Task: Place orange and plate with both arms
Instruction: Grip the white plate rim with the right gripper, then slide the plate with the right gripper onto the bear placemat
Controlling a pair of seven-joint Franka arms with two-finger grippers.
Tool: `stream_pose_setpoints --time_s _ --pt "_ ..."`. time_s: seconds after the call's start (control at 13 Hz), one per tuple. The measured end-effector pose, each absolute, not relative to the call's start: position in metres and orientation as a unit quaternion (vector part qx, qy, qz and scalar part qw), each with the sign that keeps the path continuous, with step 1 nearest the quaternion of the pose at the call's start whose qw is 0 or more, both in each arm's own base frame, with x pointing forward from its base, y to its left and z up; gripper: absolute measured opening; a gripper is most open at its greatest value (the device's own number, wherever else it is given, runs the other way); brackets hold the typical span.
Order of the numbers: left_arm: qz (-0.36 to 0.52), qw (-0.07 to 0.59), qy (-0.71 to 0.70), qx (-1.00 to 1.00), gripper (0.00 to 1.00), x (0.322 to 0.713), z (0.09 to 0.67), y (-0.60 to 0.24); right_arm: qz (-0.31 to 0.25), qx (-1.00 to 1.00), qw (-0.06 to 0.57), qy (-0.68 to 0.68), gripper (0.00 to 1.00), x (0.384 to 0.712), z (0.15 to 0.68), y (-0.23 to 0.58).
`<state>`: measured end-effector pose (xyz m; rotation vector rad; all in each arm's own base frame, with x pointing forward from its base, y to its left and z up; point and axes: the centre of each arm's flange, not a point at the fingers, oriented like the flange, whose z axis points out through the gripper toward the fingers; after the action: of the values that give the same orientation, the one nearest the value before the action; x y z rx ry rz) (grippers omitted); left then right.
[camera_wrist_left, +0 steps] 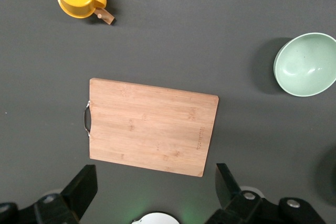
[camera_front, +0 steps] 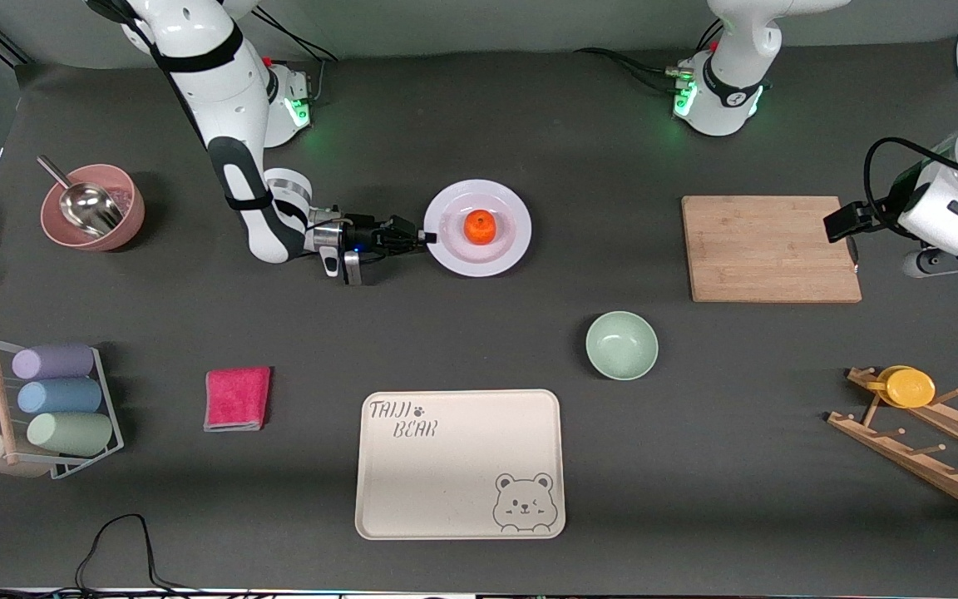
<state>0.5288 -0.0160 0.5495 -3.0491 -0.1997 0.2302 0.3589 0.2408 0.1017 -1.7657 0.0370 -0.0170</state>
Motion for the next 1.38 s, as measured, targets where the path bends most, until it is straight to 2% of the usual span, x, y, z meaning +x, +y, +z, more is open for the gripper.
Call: stream_pose_setpoints --time_s 0.31,0.62,0.85,1.08,1.38 --pt "0.072 0.038 -0.068 -0.994 1.0 0.529 0.563 -0.014 0.002 -0.754 0.656 0.035 0.04 0.387 0.152 0.246" --pt "0.078 0.039 -0.068 -0.994 1.0 0.527 0.564 -0.014 0.011 -0.763 0.646 0.032 0.04 0.44 0.198 0.215" --pt "0.078 0.039 -0.067 -0.994 1.0 0.527 0.565 -0.015 0.005 -0.76 0.65 0.032 0.04 0.468 0.216 0.22" --pt "0.082 0.039 -0.067 -0.994 1.0 0.526 0.567 -0.016 -0.016 -0.761 0.648 0.028 0.04 0.513 0.227 0.222" --pt "0.082 0.039 -0.066 -0.994 1.0 0.526 0.567 -0.016 -0.049 -0.768 0.638 0.026 0.04 0.591 0.22 0.207"
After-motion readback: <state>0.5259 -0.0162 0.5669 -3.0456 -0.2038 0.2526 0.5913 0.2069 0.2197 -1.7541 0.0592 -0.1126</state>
